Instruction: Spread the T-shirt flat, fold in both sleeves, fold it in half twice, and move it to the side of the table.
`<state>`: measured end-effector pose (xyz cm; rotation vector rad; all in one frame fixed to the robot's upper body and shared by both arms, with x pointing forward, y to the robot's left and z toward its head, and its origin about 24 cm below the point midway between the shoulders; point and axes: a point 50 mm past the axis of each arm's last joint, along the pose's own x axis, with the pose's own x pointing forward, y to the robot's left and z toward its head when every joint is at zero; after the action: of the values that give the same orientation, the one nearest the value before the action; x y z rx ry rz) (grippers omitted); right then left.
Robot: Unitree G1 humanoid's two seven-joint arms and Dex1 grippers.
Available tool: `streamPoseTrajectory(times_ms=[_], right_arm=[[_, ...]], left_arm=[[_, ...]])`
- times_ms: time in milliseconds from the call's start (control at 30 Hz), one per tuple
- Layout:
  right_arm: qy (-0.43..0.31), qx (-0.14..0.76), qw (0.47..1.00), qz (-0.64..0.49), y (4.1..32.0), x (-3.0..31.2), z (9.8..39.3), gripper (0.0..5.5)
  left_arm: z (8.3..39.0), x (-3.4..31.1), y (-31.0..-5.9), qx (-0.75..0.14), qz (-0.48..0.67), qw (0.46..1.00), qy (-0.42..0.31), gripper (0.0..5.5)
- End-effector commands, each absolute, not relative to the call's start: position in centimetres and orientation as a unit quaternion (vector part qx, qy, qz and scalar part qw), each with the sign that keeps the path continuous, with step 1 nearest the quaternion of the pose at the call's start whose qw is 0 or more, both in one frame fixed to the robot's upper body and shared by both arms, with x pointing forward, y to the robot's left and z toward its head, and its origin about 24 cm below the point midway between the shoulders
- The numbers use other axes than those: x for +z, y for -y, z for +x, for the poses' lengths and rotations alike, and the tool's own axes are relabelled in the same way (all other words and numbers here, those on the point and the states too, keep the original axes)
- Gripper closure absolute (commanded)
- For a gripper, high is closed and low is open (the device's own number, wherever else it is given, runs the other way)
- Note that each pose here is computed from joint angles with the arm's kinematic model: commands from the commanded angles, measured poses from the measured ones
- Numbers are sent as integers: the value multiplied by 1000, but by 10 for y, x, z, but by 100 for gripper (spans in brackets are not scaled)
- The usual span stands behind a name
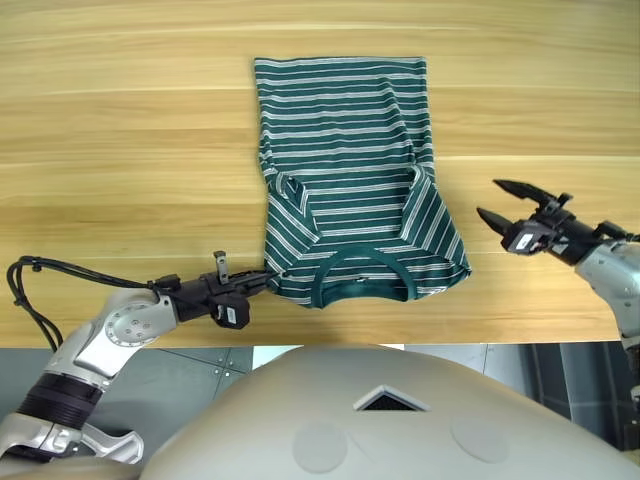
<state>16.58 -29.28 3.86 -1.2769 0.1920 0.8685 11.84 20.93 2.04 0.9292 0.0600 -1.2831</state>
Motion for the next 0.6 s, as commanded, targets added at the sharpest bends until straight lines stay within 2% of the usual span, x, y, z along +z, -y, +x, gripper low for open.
streamPoseTrajectory(times_ms=[33,300,600], right_arm=[[-123,403,667,-615,306,41,150,286],[-93,468,662,-578,273,41,117,286],[-68,490,661,-564,258,40,118,286]], left_arm=[[122,18,-207,-559,415,717,-27,549],[126,22,-204,-542,410,734,-14,549],[132,22,-202,-538,412,735,-8,549]])
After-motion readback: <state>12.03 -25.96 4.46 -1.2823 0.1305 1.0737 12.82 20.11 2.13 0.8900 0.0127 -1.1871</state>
